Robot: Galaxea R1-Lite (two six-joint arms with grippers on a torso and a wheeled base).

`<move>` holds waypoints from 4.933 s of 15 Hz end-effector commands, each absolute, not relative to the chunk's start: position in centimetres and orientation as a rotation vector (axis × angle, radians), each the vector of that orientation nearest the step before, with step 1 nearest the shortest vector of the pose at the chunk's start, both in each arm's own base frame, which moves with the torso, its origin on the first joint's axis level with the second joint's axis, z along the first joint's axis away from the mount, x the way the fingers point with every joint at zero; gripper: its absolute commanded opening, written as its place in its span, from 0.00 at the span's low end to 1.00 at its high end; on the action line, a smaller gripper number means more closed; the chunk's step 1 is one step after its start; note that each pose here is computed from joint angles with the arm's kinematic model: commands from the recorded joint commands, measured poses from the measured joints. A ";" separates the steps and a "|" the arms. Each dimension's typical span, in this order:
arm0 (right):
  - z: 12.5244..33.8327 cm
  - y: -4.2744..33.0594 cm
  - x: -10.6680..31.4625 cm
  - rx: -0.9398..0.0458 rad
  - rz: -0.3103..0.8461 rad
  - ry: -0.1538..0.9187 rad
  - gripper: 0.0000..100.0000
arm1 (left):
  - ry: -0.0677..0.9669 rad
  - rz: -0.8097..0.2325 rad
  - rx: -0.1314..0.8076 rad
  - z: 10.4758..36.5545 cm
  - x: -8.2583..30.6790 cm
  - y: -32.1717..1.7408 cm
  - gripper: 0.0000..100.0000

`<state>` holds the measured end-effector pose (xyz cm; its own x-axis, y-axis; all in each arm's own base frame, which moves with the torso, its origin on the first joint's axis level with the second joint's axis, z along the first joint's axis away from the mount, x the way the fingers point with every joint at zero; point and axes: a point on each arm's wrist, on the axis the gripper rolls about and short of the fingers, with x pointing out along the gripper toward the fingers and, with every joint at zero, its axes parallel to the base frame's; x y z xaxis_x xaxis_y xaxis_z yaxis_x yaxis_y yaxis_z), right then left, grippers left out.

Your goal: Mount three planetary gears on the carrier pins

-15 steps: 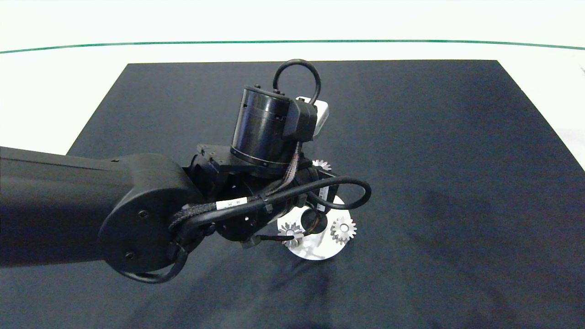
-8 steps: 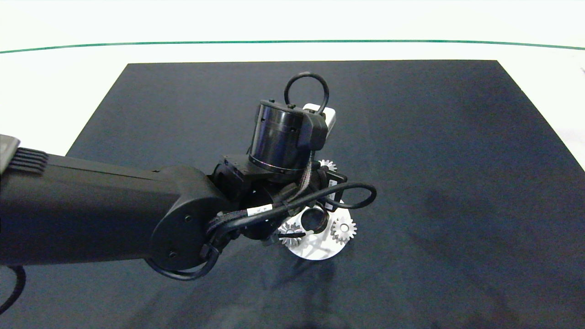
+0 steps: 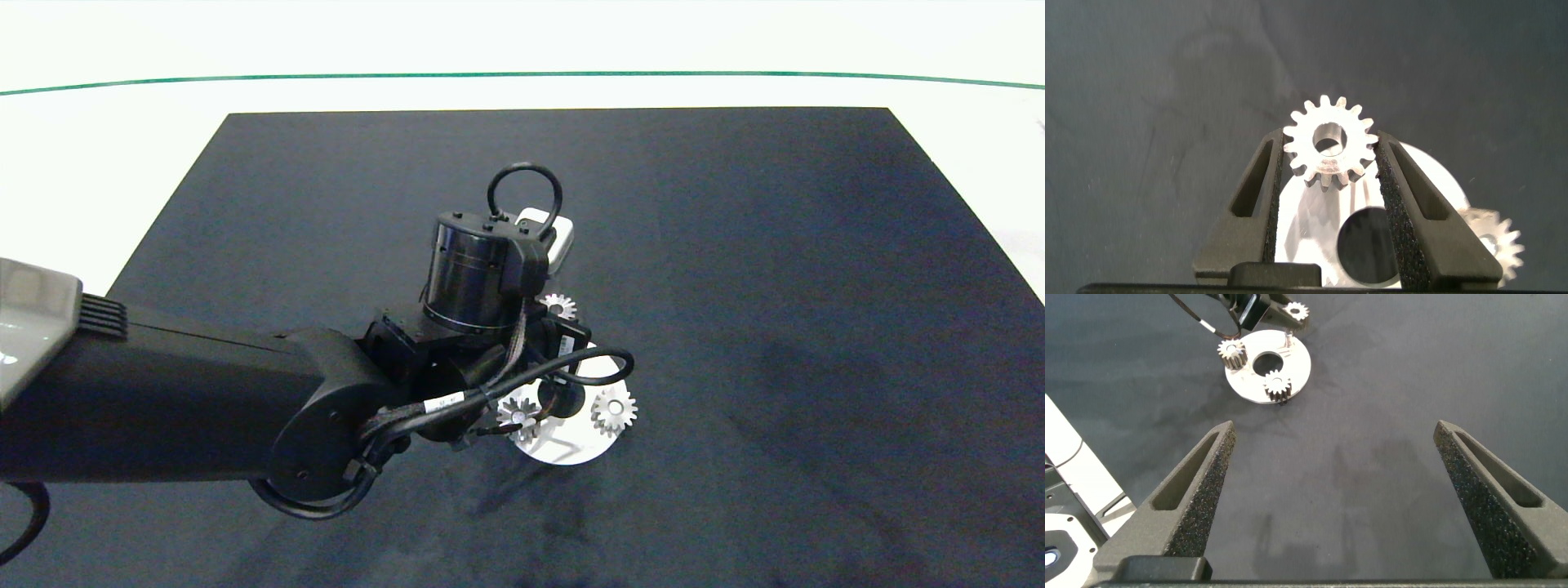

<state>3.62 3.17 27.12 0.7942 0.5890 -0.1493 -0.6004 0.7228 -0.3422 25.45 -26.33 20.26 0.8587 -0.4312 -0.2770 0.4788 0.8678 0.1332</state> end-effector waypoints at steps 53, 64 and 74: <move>27.1 3.0 3.5 -0.410 0.657 0.017 1.00 | 0.226 -0.508 0.230 18.7 24.6 -26.7 0.00; 27.1 3.0 3.5 -0.410 0.658 0.017 1.00 | 0.227 -0.512 0.230 18.6 24.4 -26.8 1.00; 27.6 1.9 3.5 -0.404 0.393 0.033 1.00 | 0.011 -0.174 0.110 28.2 18.4 -9.6 1.00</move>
